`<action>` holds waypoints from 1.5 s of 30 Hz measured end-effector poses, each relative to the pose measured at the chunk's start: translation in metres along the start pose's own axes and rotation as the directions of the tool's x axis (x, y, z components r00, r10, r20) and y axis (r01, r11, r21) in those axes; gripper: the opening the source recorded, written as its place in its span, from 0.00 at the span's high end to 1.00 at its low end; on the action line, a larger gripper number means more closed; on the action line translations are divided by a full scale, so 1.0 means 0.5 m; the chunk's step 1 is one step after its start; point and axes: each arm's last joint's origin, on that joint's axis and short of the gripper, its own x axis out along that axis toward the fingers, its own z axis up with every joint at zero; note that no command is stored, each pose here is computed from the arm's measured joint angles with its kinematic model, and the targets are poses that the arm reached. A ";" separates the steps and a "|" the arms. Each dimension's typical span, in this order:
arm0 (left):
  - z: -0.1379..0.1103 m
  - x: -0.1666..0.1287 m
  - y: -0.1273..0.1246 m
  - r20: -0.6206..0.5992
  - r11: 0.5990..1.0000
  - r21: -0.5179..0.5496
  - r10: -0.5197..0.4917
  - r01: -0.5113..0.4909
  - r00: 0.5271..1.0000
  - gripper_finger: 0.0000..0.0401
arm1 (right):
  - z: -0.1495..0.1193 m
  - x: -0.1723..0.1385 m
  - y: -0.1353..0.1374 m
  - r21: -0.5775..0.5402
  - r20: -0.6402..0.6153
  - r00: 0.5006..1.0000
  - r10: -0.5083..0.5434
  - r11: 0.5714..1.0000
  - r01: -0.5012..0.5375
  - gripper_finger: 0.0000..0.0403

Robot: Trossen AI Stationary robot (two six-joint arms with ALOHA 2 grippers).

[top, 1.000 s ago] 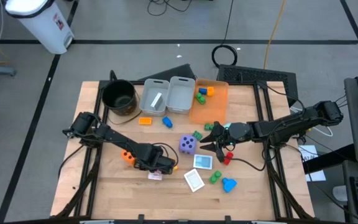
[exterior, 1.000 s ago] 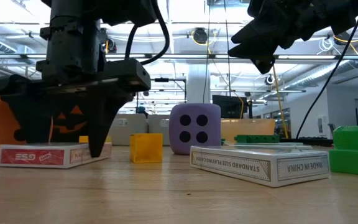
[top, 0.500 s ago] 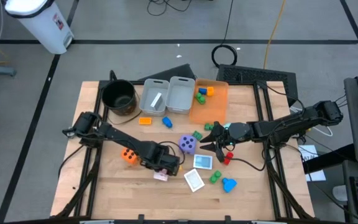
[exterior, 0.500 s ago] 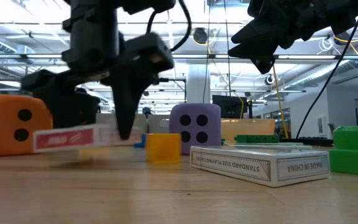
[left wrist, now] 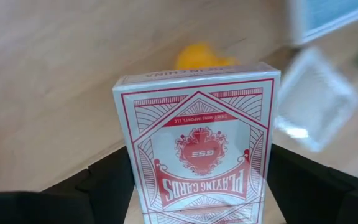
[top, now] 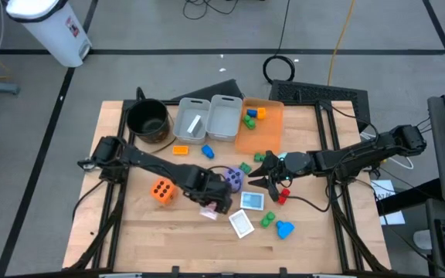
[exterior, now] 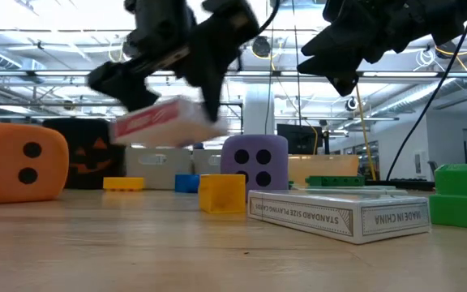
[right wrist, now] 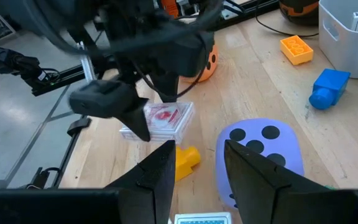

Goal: Pick & Place Toys
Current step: Put the red deck of cards into the left gray bin

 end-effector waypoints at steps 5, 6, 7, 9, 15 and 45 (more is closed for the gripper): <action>0.031 -0.039 -0.026 0.059 0.995 0.082 -0.069 0.065 0.996 0.23 | 0.012 -0.004 0.001 -0.003 0.052 0.998 0.016 1.000 -0.016 0.67; 0.037 -0.048 -0.032 0.069 0.991 0.107 -0.085 0.077 0.994 0.24 | 0.019 -0.008 0.002 -0.002 0.077 0.997 0.024 1.000 -0.024 0.67; 0.043 -0.058 -0.038 0.077 0.987 0.136 -0.102 0.091 0.992 0.24 | 0.026 -0.013 0.003 0.002 0.102 0.994 0.030 1.000 -0.031 0.67; 0.053 -0.074 -0.047 0.091 0.975 0.190 -0.130 0.110 0.987 0.24 | 0.042 -0.024 0.005 0.006 0.165 0.985 0.048 0.999 -0.049 0.67; 0.083 -0.118 -0.052 0.142 0.944 0.323 -0.123 0.071 0.982 0.20 | 0.080 -0.074 0.005 0.071 0.287 0.956 0.065 0.994 -0.089 0.67; 0.124 -0.387 -0.045 0.484 0.603 0.699 -0.004 -0.384 0.875 0.21 | 0.144 -0.062 -0.110 0.592 0.468 0.878 0.102 0.702 -0.397 0.36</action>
